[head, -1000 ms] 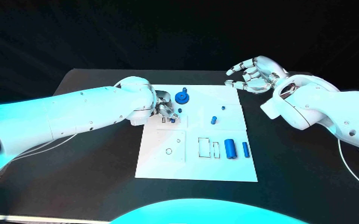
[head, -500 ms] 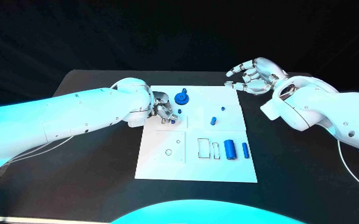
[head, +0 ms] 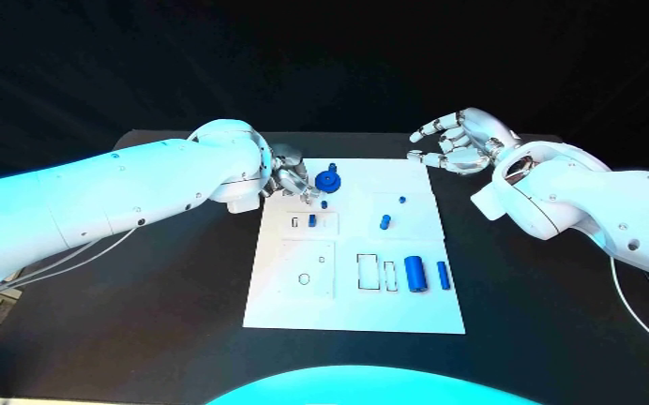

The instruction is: Assemble the parts on the task board

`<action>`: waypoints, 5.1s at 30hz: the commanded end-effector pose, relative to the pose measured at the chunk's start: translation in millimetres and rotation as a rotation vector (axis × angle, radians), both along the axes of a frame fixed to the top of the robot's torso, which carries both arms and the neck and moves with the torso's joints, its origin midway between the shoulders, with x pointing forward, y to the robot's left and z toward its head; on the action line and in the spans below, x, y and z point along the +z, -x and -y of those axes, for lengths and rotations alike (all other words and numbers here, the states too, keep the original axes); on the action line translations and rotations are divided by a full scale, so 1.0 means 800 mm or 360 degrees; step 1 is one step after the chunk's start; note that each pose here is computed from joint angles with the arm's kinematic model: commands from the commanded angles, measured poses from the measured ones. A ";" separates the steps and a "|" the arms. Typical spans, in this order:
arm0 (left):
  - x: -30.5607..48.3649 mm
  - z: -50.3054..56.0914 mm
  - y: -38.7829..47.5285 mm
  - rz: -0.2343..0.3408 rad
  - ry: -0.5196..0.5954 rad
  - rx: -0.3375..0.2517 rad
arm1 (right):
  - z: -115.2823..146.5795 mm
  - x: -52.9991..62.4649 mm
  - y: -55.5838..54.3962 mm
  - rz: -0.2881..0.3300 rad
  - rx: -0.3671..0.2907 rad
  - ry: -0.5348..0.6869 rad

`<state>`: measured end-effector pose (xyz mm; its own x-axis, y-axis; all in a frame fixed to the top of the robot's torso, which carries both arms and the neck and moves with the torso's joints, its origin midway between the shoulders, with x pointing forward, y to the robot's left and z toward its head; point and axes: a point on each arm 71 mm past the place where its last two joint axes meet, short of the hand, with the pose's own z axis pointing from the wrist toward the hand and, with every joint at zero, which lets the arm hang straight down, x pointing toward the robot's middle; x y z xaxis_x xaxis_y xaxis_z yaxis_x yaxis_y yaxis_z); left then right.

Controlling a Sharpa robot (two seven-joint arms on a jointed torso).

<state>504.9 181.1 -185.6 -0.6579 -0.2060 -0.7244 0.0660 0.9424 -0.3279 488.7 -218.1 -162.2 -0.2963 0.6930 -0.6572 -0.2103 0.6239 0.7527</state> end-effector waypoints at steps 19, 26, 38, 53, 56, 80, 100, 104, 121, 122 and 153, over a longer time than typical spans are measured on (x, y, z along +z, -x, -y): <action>0.0281 -0.023 -0.073 0.0097 -0.0029 0.0184 | -0.003 -0.001 -0.002 0.0009 0.0012 -0.0008; 0.0126 -0.024 -0.081 -0.0001 -0.0117 0.0172 | -0.003 -0.001 -0.001 0.0009 0.0014 -0.0009; -0.0139 -0.026 -0.087 -0.0090 -0.0170 0.0199 | -0.004 0.000 -0.001 0.0010 0.0017 -0.0011; -0.0212 -0.023 -0.083 -0.0176 -0.0129 0.0179 | -0.005 -0.001 -0.001 0.0010 0.0018 -0.0011; -0.0222 -0.023 -0.081 -0.0188 -0.0129 0.0171 | -0.005 -0.001 -0.002 0.0010 0.0018 -0.0011; -0.0298 -0.023 -0.080 -0.0225 -0.0117 0.0166 | -0.006 -0.001 -0.001 0.0009 0.0022 -0.0011; -0.0334 -0.025 -0.080 -0.0231 -0.0023 0.0223 | -0.007 -0.001 -0.002 0.0004 0.0025 -0.0009; -0.0323 -0.027 -0.079 -0.0245 0.0034 0.0248 | -0.007 -0.002 -0.002 0.0002 0.0026 -0.0008; -0.0293 -0.052 -0.062 -0.0338 0.0179 0.0305 | -0.003 -0.003 -0.002 -0.0006 0.0017 -0.0002; -0.0286 -0.053 -0.060 -0.0334 0.0184 0.0301 | -0.003 -0.003 -0.003 -0.0006 0.0016 -0.0002; -0.0408 -0.034 0.011 0.0069 0.0003 0.0085 | 0.002 -0.010 0.000 -0.0034 0.0014 0.0006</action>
